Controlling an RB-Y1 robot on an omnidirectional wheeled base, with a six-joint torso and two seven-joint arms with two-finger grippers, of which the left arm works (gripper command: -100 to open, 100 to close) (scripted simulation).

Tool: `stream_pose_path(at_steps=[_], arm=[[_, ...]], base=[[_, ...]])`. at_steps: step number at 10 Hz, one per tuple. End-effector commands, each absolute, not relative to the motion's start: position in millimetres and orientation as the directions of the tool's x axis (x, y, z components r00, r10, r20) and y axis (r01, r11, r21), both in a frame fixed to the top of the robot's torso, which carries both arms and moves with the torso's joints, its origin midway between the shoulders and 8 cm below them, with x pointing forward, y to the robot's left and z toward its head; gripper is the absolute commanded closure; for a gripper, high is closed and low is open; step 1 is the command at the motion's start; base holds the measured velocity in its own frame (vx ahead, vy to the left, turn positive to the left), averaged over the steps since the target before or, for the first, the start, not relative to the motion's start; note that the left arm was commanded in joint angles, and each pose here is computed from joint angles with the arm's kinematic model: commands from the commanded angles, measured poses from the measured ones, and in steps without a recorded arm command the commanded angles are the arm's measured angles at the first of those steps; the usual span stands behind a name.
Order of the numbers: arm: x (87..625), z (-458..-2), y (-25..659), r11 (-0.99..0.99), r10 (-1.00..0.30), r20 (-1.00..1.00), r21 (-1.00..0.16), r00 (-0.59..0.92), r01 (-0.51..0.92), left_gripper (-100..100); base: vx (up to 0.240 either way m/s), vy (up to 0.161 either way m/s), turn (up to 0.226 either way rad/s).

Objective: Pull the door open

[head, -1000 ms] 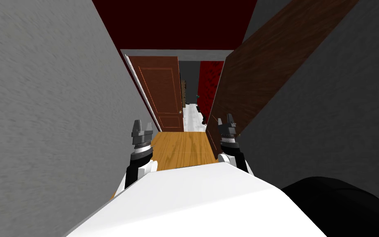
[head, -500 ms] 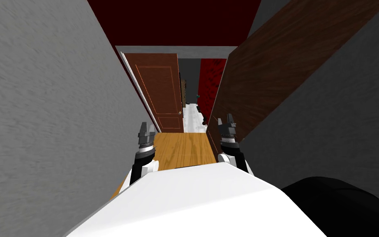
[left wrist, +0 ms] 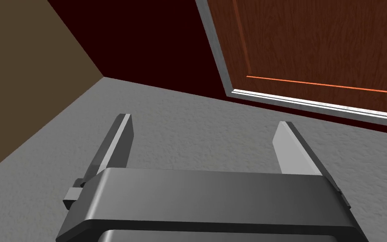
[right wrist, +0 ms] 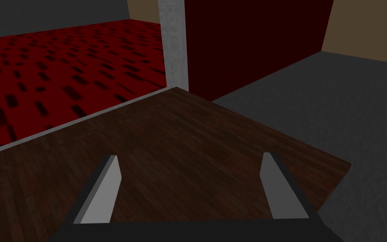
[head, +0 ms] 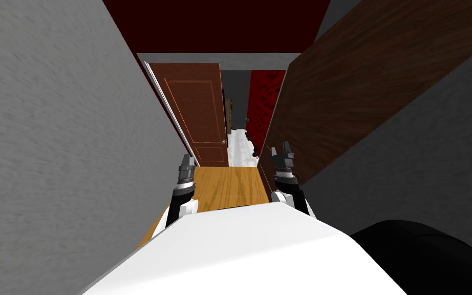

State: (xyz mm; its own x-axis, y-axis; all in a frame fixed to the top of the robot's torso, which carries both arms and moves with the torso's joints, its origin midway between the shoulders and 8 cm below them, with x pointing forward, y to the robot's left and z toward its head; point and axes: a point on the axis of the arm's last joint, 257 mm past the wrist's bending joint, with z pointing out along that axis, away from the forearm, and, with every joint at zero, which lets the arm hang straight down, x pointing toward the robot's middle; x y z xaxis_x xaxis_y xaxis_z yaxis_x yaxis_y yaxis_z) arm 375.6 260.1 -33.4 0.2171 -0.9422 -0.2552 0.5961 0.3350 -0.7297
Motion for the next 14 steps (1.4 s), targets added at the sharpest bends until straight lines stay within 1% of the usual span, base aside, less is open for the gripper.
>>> stream_pose_path(at_steps=[1, 8, 14], arm=[[379, -42, 260, 0.361, -0.933, -0.282, -0.729, 0.224, 0.582, -100], [400, -91, 261, 0.498, -0.866, -0.432, -0.708, 0.251, 0.5, -100], [413, -126, 263, 0.593, -0.803, -0.538, -0.674, 0.258, 0.441, -100]], base=[[0.092, -0.01, 0.009], [0.12, -0.023, 0.011], [0.093, -0.025, 0.01]])
